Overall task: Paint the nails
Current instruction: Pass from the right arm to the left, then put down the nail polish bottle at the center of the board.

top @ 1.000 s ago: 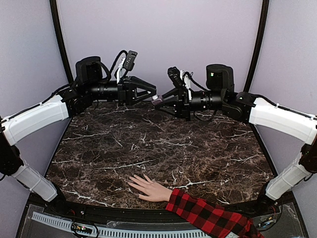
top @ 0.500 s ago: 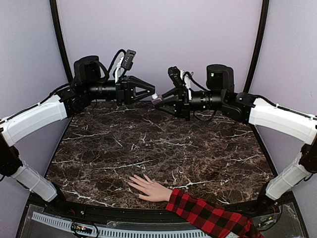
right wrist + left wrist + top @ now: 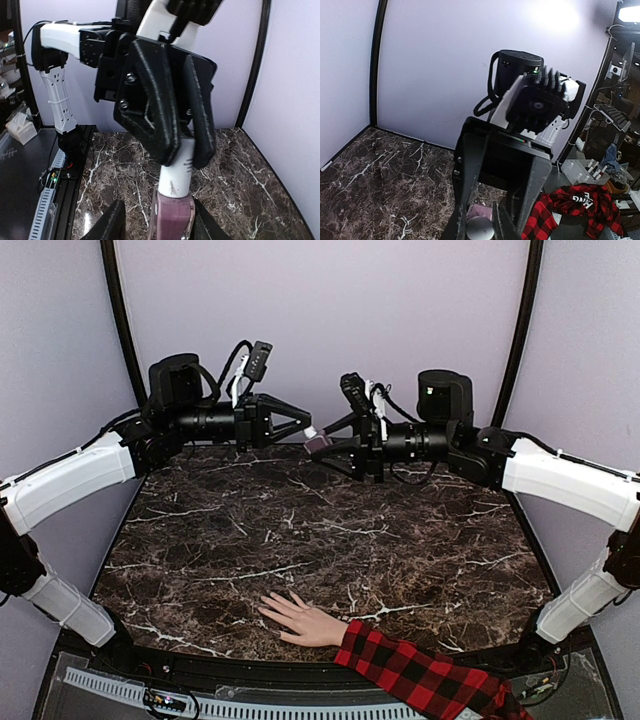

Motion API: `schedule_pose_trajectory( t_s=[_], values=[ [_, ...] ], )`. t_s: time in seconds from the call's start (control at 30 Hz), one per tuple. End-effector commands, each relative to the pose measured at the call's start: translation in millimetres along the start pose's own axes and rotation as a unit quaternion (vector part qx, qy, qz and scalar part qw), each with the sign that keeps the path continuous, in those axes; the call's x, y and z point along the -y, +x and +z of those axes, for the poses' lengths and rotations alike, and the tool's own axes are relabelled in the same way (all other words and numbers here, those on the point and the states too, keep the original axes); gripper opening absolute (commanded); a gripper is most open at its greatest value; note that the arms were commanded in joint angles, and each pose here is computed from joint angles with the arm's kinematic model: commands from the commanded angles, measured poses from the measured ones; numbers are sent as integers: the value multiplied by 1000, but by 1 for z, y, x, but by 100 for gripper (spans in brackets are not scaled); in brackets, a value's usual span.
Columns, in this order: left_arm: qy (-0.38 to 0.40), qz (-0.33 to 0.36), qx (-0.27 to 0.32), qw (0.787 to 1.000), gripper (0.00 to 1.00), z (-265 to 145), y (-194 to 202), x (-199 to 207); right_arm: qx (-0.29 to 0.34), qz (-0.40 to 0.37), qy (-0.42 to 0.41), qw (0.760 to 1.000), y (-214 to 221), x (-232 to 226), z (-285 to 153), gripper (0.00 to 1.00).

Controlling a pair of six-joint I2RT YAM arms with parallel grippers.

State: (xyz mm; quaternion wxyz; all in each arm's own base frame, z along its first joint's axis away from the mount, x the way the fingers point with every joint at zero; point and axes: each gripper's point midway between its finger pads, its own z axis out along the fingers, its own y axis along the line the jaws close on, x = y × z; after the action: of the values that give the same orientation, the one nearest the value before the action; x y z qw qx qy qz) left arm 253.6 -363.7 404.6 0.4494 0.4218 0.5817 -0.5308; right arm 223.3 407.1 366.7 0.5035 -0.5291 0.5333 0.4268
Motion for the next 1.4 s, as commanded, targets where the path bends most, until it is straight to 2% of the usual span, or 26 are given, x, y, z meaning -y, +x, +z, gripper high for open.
schedule_pose_trajectory(
  t_s=[0.0,0.17,0.3,0.9,1.2,1.37],
  values=[
    [-36,10,20,999,0,-15,-14,-6,23,-18,2,1000,-9,0,-5,54],
    [-66,-4,25,997,0,-21,-10,-26,15,-12,9,1000,-2,1,-8,86],
    [-88,-13,31,996,0,-26,-10,-41,15,-10,23,1000,1,4,-15,99],
    [-228,-23,28,973,0,-46,21,-115,8,18,95,995,21,31,-45,99],
    [-281,-14,19,959,0,-53,52,-140,1,26,108,994,29,36,-48,99],
    [-304,-11,-4,953,0,-54,80,-156,-3,31,106,994,31,36,-47,99]
  ],
)
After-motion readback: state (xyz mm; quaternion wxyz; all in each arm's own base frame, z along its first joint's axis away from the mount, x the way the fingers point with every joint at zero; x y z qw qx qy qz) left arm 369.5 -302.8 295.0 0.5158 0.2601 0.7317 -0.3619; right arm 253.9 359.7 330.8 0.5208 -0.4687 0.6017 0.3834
